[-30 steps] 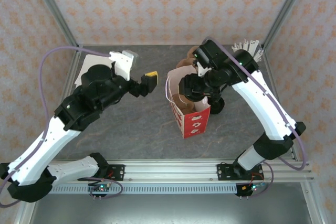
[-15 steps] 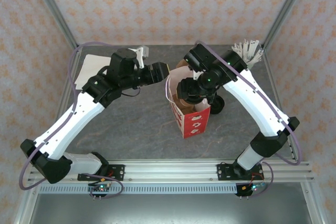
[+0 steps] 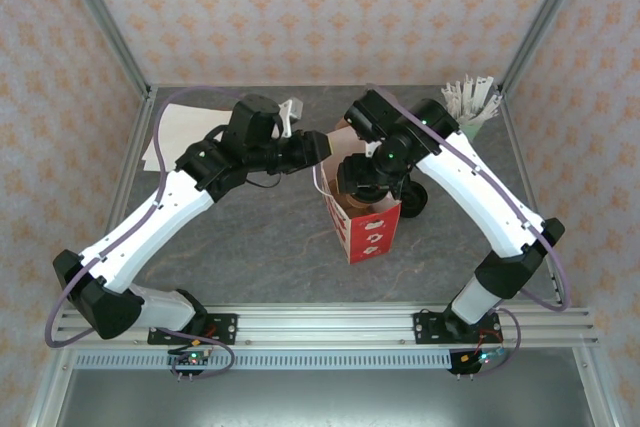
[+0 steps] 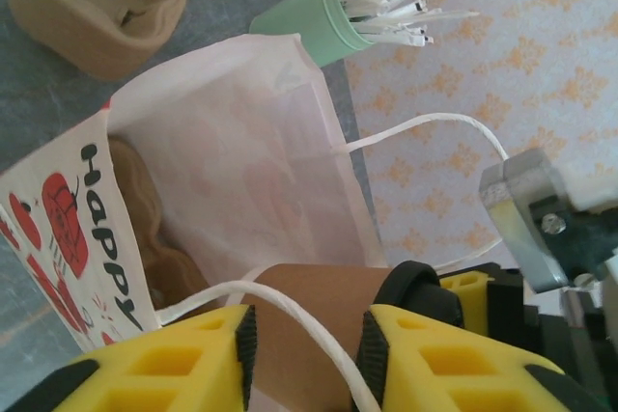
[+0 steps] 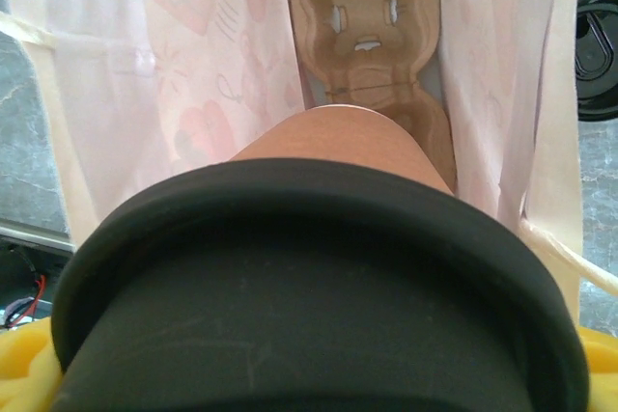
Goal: Pack the takeout coffee
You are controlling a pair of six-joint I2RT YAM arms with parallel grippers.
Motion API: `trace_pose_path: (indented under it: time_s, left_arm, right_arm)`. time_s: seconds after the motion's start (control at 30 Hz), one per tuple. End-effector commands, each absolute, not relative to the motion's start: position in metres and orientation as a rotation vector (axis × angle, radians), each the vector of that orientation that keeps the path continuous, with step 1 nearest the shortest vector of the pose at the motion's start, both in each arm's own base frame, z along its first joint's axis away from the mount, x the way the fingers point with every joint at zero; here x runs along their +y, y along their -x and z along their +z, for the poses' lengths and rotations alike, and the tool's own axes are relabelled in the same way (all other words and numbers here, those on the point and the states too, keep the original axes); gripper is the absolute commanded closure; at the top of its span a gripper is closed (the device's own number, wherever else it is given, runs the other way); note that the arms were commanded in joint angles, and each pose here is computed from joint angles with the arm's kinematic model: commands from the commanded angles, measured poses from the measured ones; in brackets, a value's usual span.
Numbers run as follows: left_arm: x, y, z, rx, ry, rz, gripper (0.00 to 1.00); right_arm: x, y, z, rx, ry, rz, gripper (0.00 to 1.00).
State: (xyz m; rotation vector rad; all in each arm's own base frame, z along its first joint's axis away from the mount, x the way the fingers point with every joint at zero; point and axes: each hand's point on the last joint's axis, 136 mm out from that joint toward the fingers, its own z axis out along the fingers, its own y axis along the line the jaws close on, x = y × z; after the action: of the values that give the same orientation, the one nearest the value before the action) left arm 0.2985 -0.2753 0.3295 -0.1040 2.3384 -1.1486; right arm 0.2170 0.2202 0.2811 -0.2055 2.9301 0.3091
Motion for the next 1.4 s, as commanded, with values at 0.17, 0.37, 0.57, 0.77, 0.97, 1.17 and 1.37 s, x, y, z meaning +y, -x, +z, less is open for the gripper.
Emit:
trace_pose_path:
  time_s: [0.17, 0.37, 0.57, 0.77, 0.97, 1.17, 1.37]
  left_arm:
    - [-0.272, -0.293, 0.344, 2.312, 0.098, -1.113, 0.87]
    - [-0.273, -0.291, 0.344, 2.312, 0.104, -1.104, 0.94]
    - [-0.273, -0.289, 0.346, 2.301, 0.113, -1.113, 0.95]
    - [-0.277, -0.287, 0.347, 2.298, 0.107, -1.128, 0.97]
    - [-0.28, -0.286, 0.346, 2.297, 0.109, -1.135, 0.98]
    - [-0.277, -0.285, 0.344, 2.29, 0.126, -1.125, 0.99]
    - [-0.275, -0.284, 0.341, 2.292, 0.142, -1.124, 1.0]
  right_arm:
    - [0.217, -0.217, 0.26, 2.962, 0.218, 0.214, 0.23]
    - [0.212, -0.215, 0.243, 3.005, 0.206, 0.146, 0.23]
    - [0.218, -0.218, 0.254, 2.975, 0.201, 0.198, 0.23]
    - [0.224, -0.233, 0.289, 2.873, 0.196, 0.235, 0.24]
    - [0.228, -0.249, 0.286, 2.853, 0.197, 0.171, 0.24]
    - [0.23, -0.253, 0.27, 2.879, 0.199, 0.132, 0.24]
    - [0.236, -0.249, 0.255, 2.909, 0.177, 0.163, 0.24]
